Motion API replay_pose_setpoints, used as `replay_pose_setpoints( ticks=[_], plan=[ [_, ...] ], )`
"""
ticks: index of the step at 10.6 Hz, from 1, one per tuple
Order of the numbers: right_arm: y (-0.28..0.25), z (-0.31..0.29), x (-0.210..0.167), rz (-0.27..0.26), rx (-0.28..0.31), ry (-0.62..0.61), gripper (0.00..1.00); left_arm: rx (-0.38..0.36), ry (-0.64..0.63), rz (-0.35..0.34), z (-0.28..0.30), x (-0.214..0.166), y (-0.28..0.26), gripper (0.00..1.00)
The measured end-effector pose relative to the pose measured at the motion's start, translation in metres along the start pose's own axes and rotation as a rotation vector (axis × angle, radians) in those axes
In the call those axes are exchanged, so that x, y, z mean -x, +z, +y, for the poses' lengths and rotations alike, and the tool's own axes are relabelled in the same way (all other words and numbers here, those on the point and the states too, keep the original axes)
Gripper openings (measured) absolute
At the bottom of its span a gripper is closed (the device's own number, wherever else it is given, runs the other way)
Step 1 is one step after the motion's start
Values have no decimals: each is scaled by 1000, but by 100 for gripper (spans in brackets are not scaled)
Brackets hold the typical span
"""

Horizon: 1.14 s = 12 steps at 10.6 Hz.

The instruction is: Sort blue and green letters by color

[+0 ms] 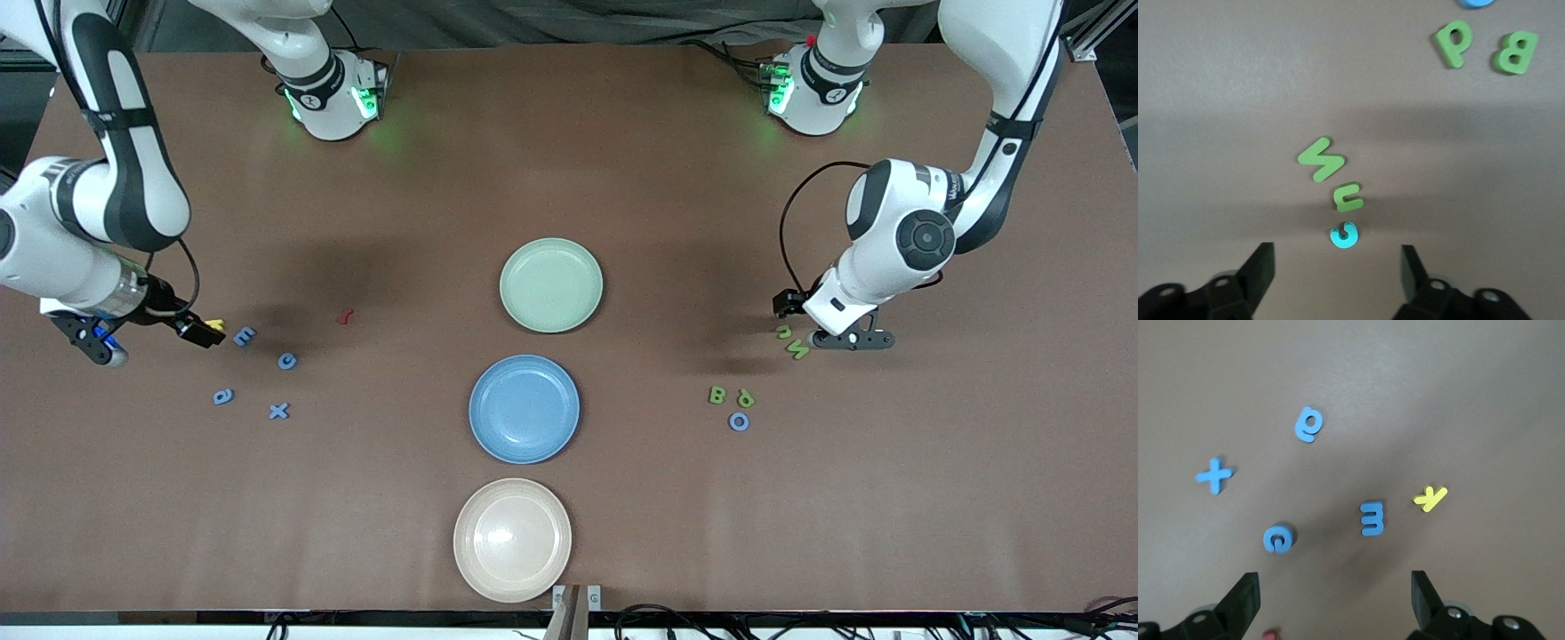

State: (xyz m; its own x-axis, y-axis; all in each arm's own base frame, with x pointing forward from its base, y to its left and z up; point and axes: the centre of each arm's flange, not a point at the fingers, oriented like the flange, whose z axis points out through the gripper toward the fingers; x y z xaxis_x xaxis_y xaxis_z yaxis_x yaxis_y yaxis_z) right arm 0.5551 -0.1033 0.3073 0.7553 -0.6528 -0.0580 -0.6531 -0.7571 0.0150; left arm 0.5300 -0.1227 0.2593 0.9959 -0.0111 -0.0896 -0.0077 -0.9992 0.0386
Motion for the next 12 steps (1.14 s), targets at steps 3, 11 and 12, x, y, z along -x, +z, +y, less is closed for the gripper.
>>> replay_pose_setpoints(
  ticks=[3, 11, 12],
  plan=[
    [35, 3, -3, 13, 2, 100, 100, 9, -72, -10, 3, 0, 18, 68],
    [77, 16, 2, 28, 7, 114, 100, -70, -155, 15, 7, -3, 66, 66],
    [77, 16, 1, 29, 6, 114, 100, -69, -158, 17, 5, -5, 66, 65]
  ],
)
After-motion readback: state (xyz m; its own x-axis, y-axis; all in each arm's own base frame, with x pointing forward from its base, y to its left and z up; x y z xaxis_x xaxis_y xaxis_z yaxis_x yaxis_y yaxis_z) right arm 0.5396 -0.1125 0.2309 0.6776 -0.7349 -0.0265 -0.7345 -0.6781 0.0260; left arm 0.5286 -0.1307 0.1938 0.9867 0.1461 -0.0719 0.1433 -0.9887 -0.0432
